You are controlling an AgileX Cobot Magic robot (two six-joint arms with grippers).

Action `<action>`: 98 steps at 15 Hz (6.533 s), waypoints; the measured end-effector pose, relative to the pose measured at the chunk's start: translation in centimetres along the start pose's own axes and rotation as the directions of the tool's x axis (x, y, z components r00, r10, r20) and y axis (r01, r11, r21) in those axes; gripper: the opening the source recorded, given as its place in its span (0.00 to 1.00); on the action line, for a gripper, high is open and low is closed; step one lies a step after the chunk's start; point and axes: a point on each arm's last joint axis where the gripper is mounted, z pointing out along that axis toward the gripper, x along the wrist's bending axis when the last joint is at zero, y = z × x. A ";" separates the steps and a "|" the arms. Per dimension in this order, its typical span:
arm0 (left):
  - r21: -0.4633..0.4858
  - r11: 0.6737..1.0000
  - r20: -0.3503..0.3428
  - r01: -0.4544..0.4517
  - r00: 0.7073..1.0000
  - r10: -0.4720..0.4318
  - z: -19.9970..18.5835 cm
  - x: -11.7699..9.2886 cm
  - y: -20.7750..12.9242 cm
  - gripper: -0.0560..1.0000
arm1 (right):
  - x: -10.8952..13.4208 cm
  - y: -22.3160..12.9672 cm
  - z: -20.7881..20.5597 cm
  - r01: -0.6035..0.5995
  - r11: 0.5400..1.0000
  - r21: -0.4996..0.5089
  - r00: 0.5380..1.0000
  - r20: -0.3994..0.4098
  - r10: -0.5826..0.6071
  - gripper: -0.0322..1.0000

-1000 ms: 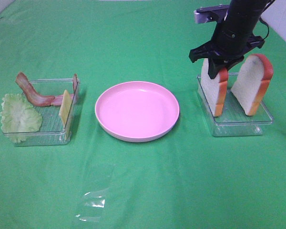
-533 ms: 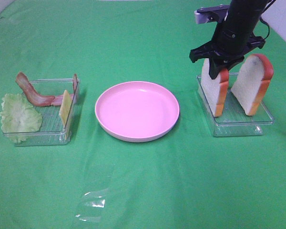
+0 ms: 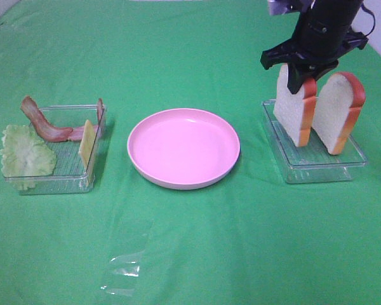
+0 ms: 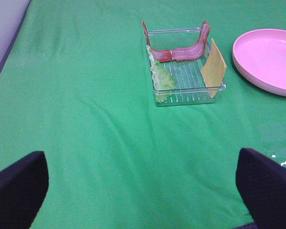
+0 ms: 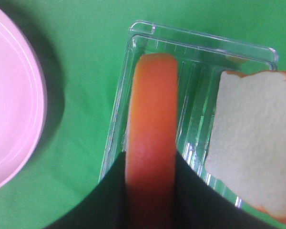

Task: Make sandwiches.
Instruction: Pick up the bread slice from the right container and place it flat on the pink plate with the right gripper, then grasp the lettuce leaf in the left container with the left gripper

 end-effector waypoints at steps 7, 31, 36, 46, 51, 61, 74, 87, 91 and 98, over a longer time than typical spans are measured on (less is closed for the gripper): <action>0.000 1.000 0.000 0.000 1.000 0.000 0.0 0.0 0.0 0.99 | 0.9 -1.3 -8.3 -0.071 0.984 -0.166 0.985 -0.165 0.043 0.24; 0.000 1.000 0.000 0.000 1.000 0.000 0.0 0.0 0.0 0.99 | 14.6 1.8 5.0 0.062 0.983 -0.172 0.908 -0.400 -0.127 0.24; 0.000 1.000 0.000 0.000 1.000 0.000 0.0 0.0 0.0 0.99 | 13.7 1.7 4.5 0.157 0.969 -0.193 0.932 -0.296 -0.210 0.91; 0.000 1.000 0.000 -0.001 1.000 0.001 0.0 0.0 0.0 0.99 | 9.3 -2.2 -4.2 0.301 0.952 0.061 0.954 -0.040 -0.299 0.99; 0.000 1.000 0.000 -0.003 1.000 0.003 0.0 0.0 0.0 0.99 | 9.3 -3.2 -4.2 0.260 0.960 0.108 0.965 -0.063 -0.255 0.99; 0.000 1.000 0.000 -0.003 1.000 0.003 0.0 0.0 0.0 0.99 | 2.5 -23.1 -5.6 0.000 0.937 0.349 0.984 -0.169 0.063 0.99; 0.000 1.000 0.000 -0.003 1.000 0.003 0.0 0.0 0.0 0.99 | 2.3 -39.5 -12.6 -0.178 0.739 -0.650 0.978 -0.030 0.209 0.99; 0.000 1.000 0.000 -0.003 1.000 0.003 0.0 0.0 0.0 0.99 | 2.8 -41.4 -11.1 -0.173 0.750 -0.638 0.978 -0.022 0.207 0.99; 0.000 1.000 0.000 -0.003 1.000 0.003 0.0 0.0 0.0 0.99 | 2.8 -41.4 -11.1 -0.173 0.750 -0.638 0.978 -0.022 0.207 0.99; 0.000 1.000 0.000 -0.003 1.000 0.003 0.0 0.0 0.0 0.99 | 2.8 -41.4 -11.1 -0.173 0.750 -0.638 0.978 -0.022 0.207 0.99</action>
